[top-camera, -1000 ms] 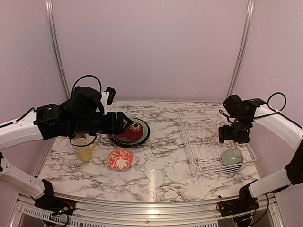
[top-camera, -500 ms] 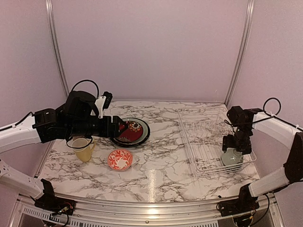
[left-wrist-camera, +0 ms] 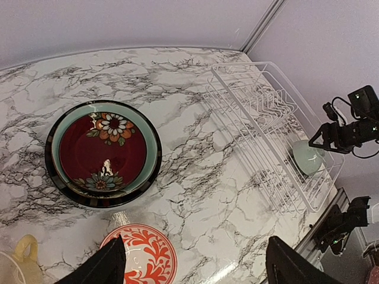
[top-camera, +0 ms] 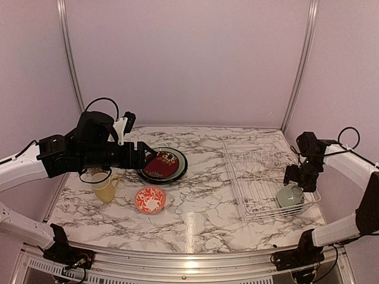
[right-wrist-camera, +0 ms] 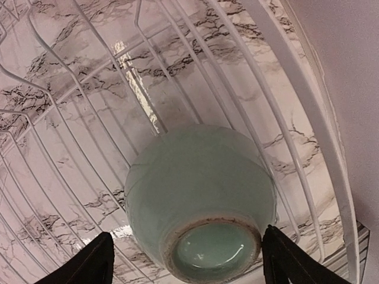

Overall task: Unload the mixed dishes from the dish rack
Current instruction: Grab the bowl from the dish rack.

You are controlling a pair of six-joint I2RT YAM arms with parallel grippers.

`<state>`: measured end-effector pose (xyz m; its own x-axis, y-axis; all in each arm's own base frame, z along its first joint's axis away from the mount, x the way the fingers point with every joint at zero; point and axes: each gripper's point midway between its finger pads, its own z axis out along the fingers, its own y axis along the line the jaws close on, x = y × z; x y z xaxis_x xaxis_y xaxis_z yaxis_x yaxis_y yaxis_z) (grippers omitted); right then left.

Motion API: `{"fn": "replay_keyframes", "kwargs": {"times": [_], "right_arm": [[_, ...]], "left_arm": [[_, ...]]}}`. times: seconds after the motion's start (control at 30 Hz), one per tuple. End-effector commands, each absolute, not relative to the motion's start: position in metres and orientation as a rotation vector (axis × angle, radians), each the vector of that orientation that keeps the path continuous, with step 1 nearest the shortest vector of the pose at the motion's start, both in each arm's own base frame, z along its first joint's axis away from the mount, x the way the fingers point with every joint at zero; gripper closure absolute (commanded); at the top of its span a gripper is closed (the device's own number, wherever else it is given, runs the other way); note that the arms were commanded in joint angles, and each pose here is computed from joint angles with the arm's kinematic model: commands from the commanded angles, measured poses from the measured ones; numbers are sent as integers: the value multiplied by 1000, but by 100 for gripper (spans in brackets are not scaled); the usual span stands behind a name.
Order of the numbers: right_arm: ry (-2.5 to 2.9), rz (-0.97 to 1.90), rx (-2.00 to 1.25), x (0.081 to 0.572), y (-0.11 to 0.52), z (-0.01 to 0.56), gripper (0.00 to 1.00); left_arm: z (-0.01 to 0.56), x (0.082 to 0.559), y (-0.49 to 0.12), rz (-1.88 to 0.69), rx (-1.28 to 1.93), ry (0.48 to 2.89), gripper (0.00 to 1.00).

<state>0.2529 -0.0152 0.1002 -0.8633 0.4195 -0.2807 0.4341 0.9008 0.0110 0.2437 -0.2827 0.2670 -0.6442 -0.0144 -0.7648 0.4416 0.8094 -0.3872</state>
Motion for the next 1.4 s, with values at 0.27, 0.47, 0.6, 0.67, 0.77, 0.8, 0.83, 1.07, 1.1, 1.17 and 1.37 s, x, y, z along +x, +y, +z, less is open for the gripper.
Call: {"fn": "replay_keyframes", "kwargs": {"times": [0.27, 0.47, 0.6, 0.67, 0.77, 0.8, 0.83, 1.07, 1.1, 1.17, 1.37], "right_arm": [[2762, -87, 708, 252, -30, 96, 26], [2775, -49, 705, 251, -25, 92, 33], [2786, -65, 707, 250, -26, 89, 30], [2802, -73, 705, 249, -27, 85, 29], [2810, -57, 702, 249, -24, 83, 32], [2812, -55, 701, 249, -24, 83, 33], [2813, -50, 703, 249, -23, 83, 35], [2815, -17, 708, 244, -19, 90, 32], [2822, -3, 709, 243, -18, 90, 30], [2831, 15, 709, 240, -15, 92, 30], [2820, 48, 706, 233, -11, 97, 29]], "left_arm": [[271, 243, -284, -753, 315, 2156, 8], [268, 243, -282, -732, 312, 2168, 8], [267, 244, -282, -727, 314, 2170, 7], [267, 244, -282, -731, 315, 2170, 7], [268, 244, -283, -731, 318, 2170, 7], [268, 244, -283, -731, 318, 2170, 7], [268, 244, -283, -730, 317, 2170, 7], [266, 245, -285, -731, 325, 2176, 7], [266, 245, -286, -733, 327, 2177, 7], [267, 245, -287, -735, 328, 2176, 6], [266, 246, -291, -748, 336, 2180, 6]]}}
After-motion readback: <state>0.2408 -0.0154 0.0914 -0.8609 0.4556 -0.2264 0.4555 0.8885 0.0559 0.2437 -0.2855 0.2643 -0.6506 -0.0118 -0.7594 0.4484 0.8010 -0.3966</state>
